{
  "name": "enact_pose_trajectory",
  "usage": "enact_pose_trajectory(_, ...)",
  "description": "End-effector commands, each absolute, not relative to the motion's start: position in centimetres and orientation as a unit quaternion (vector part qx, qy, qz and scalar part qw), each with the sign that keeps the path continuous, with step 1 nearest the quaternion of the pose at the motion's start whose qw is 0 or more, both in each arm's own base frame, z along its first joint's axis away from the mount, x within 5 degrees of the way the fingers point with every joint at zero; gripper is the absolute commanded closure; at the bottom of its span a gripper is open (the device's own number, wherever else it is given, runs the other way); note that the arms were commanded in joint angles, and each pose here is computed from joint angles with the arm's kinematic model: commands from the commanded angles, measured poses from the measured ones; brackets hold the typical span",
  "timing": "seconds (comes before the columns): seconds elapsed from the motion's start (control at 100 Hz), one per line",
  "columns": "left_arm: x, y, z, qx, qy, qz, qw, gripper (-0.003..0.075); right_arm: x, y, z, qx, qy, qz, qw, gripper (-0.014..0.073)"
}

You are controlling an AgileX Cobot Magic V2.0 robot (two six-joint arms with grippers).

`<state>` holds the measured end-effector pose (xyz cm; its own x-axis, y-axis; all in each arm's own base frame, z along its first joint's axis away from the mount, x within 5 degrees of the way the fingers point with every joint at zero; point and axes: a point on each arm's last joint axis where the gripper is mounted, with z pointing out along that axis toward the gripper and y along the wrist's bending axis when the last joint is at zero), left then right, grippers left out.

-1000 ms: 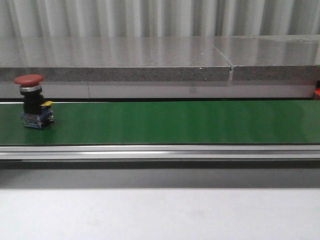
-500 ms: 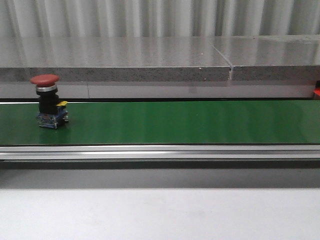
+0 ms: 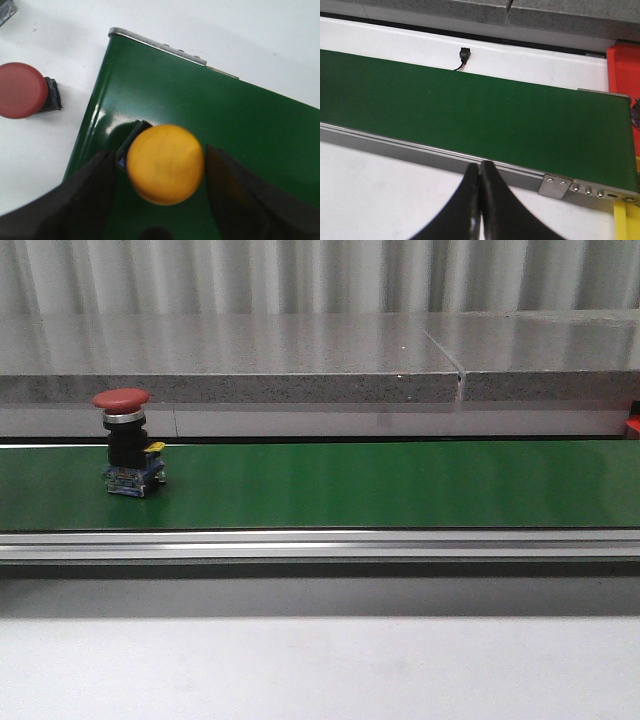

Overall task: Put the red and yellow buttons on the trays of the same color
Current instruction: 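Set the yellow button on the belt behind the red one, open left gripper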

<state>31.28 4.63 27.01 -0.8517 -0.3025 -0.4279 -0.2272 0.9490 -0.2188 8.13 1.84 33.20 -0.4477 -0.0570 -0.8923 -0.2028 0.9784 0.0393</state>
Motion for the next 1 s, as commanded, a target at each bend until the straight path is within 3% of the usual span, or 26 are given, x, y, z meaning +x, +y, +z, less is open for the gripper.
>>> enact_pose_trajectory(0.0,31.3,4.3,29.3,-0.137,0.943,-0.086,0.292,0.0177,8.3,1.8,34.5,-0.079,0.824,0.069,0.556,0.0701)
enact_pose_trajectory(0.18,30.8,3.4,31.5,-0.092,0.929,-0.072,0.351,0.0181,8.3,1.8,34.5,-0.079,0.824,0.069,0.556,0.0701)
enact_pose_trajectory(0.36,29.2,1.3,34.2,-0.028,0.913,-0.052,0.405,0.0262,8.3,1.8,34.5,-0.079,0.824,0.069,0.556,0.0701)
enact_pose_trajectory(0.46,28.0,0.2,35.1,0.008,0.903,-0.034,0.427,0.0421,8.3,1.8,34.5,-0.079,0.824,0.069,0.556,0.0701)
enact_pose_trajectory(0.58,26.2,-1.1,35.8,0.047,0.886,-0.019,0.461,0.0745,8.3,1.8,34.5,-0.079,0.824,0.069,0.556,0.0701)
enact_pose_trajectory(0.99,18.4,-3.3,35.0,0.095,0.845,-0.052,0.524,0.0741,8.3,1.8,34.6,-0.079,0.823,0.069,0.558,0.0701)
